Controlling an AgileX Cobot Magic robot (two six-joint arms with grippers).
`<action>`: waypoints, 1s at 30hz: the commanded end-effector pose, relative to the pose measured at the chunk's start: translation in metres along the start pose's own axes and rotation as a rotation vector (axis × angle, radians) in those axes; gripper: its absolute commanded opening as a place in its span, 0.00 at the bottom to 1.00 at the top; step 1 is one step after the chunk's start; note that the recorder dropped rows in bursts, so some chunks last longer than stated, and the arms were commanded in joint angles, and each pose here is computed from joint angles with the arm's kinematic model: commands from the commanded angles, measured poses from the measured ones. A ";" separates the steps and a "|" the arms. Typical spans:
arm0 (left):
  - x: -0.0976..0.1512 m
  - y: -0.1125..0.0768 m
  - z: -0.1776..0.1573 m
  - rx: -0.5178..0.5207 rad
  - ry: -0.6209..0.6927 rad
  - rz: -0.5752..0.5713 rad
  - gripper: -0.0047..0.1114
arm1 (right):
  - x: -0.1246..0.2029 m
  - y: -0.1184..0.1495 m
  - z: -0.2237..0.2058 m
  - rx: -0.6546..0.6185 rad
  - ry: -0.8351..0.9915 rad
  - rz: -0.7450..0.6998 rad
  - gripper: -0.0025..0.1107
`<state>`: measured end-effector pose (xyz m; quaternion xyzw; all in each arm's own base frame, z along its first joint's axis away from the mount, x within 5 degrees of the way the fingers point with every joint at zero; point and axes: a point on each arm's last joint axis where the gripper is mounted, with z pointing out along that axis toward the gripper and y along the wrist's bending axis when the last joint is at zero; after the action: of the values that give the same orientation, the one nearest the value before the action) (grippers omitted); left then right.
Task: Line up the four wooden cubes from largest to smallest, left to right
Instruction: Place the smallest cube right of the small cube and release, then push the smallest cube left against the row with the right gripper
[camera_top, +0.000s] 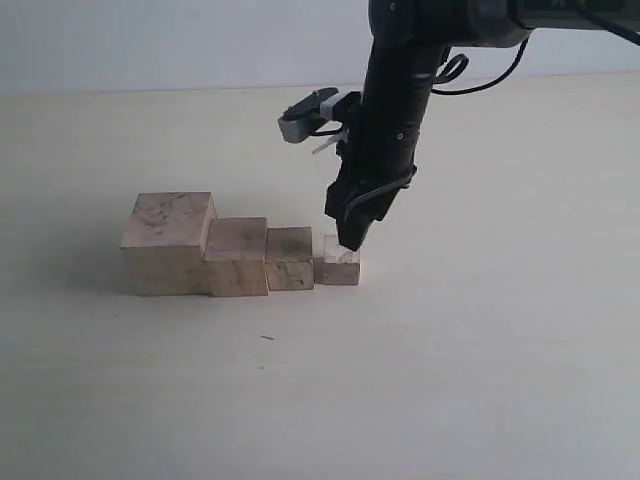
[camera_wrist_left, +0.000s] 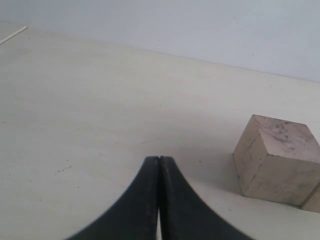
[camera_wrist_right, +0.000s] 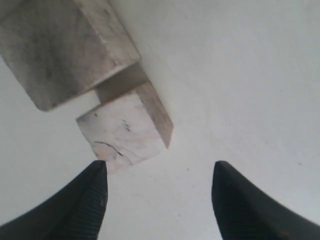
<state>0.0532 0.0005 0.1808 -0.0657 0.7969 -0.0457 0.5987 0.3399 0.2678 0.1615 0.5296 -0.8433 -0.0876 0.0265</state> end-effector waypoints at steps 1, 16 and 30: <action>0.000 0.000 0.000 0.004 -0.011 0.000 0.04 | 0.004 -0.007 -0.006 0.101 0.047 0.019 0.51; 0.000 0.000 0.000 0.004 -0.011 0.000 0.04 | 0.022 -0.010 0.013 0.090 0.133 0.128 0.51; 0.000 0.000 0.000 0.004 -0.011 0.000 0.04 | 0.016 -0.003 0.020 -0.004 0.073 0.087 0.51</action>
<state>0.0532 0.0005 0.1808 -0.0657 0.7969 -0.0457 0.5987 0.3328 0.2519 0.1413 0.4803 -0.8732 -0.0473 0.0687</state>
